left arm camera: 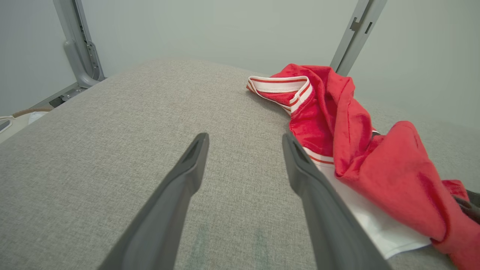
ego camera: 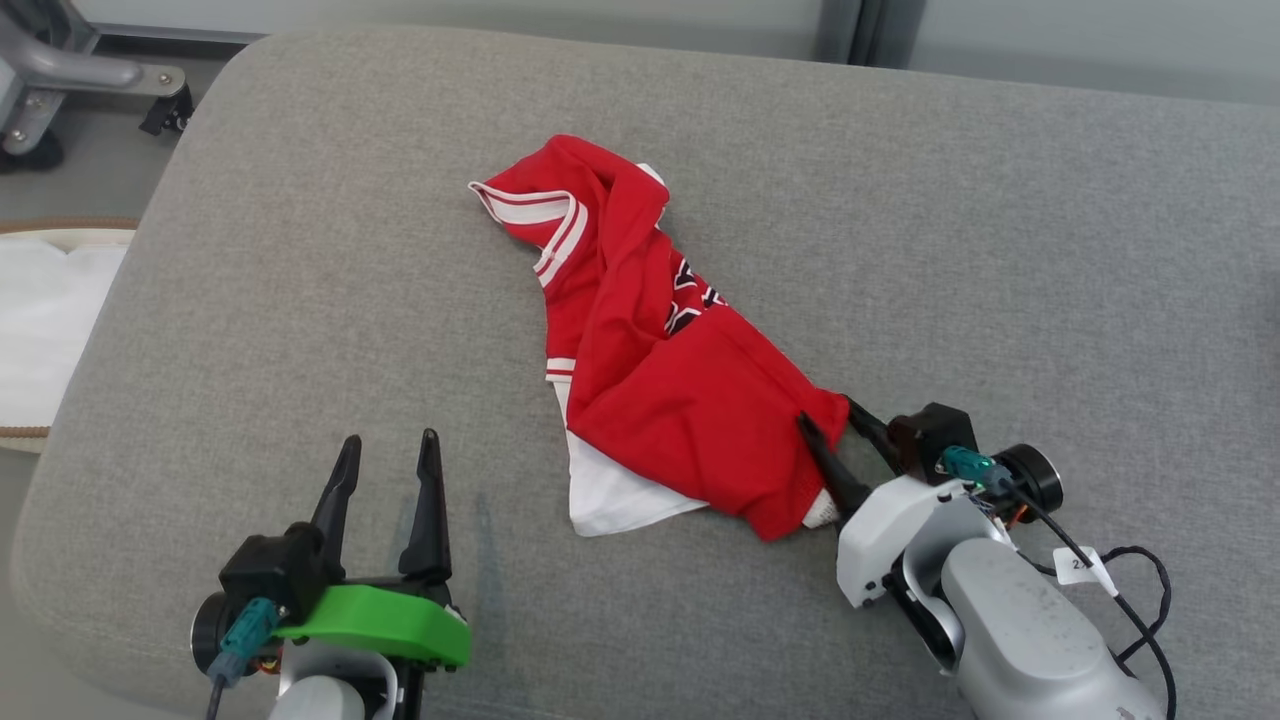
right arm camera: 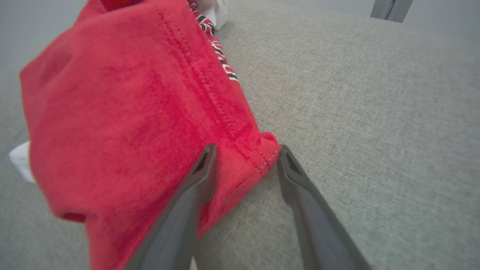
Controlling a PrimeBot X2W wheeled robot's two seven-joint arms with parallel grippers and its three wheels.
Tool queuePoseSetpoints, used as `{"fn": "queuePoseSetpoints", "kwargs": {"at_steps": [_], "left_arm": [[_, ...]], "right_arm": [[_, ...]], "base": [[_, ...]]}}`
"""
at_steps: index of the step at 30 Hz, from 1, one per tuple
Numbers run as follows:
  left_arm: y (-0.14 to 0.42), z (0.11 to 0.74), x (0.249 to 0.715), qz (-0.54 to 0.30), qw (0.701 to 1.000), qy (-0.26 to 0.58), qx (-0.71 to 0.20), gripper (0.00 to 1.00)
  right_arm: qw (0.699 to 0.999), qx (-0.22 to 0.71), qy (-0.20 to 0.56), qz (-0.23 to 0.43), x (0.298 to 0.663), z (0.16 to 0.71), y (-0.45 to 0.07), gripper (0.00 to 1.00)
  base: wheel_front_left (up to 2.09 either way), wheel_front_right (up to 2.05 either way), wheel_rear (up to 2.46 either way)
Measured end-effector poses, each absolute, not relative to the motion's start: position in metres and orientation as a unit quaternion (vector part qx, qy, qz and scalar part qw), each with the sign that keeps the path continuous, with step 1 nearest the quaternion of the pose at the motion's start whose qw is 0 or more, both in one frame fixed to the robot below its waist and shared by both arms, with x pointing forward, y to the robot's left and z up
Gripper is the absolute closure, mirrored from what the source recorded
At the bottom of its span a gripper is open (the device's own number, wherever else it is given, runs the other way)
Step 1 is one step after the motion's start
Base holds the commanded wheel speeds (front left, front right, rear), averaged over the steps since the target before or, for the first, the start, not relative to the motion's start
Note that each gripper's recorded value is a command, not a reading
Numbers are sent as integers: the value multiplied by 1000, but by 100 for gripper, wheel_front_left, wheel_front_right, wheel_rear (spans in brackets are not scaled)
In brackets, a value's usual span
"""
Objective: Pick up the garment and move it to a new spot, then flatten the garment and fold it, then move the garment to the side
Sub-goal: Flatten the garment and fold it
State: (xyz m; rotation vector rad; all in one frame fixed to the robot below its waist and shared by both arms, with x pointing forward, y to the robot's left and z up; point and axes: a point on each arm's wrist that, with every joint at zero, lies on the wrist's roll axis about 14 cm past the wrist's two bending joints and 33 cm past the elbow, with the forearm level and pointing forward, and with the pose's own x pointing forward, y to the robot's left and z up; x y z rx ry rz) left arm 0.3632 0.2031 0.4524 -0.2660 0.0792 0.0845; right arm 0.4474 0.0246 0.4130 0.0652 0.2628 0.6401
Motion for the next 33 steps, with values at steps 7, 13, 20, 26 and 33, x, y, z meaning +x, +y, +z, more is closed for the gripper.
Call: {"fn": "queuePoseSetpoints", "kwargs": {"at_steps": [7,13,20,26,33], "left_arm": [[198,454,368,34,990,38,-134,0],[192,456,375,23,991,33,-131,0],[174,456,385,-8,991,34,-133,0],[154,451,394,-39,989,42,-134,0],[135,445,400,-67,987,52,-138,0]], "right_arm": [[950,38,101,294,457,428,12,100],[968,55,70,234,476,447,-24,100],[989,63,51,121,487,455,-102,100],[995,71,52,37,473,447,-162,100],[996,71,57,-5,455,441,-193,0]], "base": [[0,0,0],[0,0,0],[0,0,0],[0,0,0],[0,0,0]]}}
